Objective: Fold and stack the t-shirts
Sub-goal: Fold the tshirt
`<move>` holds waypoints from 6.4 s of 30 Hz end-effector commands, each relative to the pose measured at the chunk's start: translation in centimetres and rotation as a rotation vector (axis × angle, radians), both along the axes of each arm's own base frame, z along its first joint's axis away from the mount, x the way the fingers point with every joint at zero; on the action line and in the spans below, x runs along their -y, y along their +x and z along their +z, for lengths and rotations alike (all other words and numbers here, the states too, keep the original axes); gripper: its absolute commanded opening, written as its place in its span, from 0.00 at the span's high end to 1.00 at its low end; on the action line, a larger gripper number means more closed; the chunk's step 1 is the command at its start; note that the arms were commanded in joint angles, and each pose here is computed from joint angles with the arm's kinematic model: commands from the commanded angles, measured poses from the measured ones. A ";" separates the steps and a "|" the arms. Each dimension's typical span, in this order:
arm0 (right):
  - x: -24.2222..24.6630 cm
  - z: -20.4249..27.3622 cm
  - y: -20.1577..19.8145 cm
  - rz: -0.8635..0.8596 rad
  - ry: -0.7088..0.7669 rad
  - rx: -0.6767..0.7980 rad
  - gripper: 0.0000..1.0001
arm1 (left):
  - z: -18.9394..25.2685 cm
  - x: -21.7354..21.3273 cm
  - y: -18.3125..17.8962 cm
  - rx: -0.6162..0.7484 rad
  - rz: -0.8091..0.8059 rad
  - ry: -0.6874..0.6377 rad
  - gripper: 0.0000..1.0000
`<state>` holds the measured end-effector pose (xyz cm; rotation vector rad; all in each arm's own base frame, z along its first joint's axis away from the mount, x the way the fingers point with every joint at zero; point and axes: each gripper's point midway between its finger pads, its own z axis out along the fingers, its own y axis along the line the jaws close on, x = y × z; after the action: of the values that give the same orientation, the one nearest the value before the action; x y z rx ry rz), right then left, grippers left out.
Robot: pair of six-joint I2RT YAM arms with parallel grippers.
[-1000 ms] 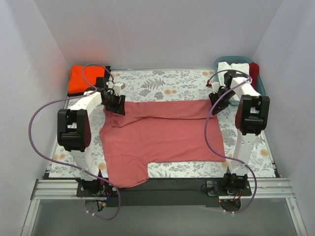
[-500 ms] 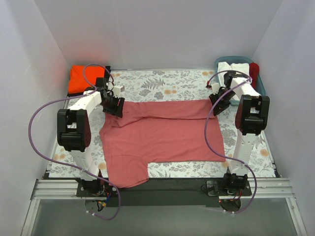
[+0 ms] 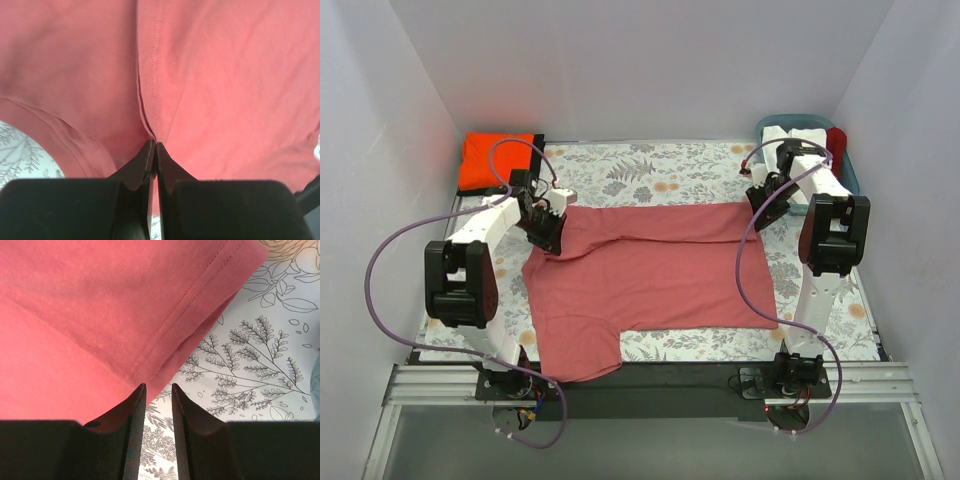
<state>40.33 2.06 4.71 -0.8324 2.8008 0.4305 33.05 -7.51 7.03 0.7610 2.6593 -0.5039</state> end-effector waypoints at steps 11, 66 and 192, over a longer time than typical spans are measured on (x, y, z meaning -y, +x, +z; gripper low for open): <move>-0.2 3.9 0.2 0.025 0.008 0.077 0.66 | 1.0 0.8 -4.4 0.115 -0.282 0.003 0.56; -3.0 5.9 2.1 0.001 0.087 0.124 0.69 | 6.0 7.1 5.0 0.118 0.074 -0.185 0.59; -1.4 -3.6 -16.7 0.472 -0.322 0.162 0.99 | -4.9 -5.0 -9.7 0.217 -0.628 0.261 0.59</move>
<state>23.55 3.18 1.48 -1.5379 2.5318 -0.0609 23.03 -3.59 2.54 1.5565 2.3117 -0.2962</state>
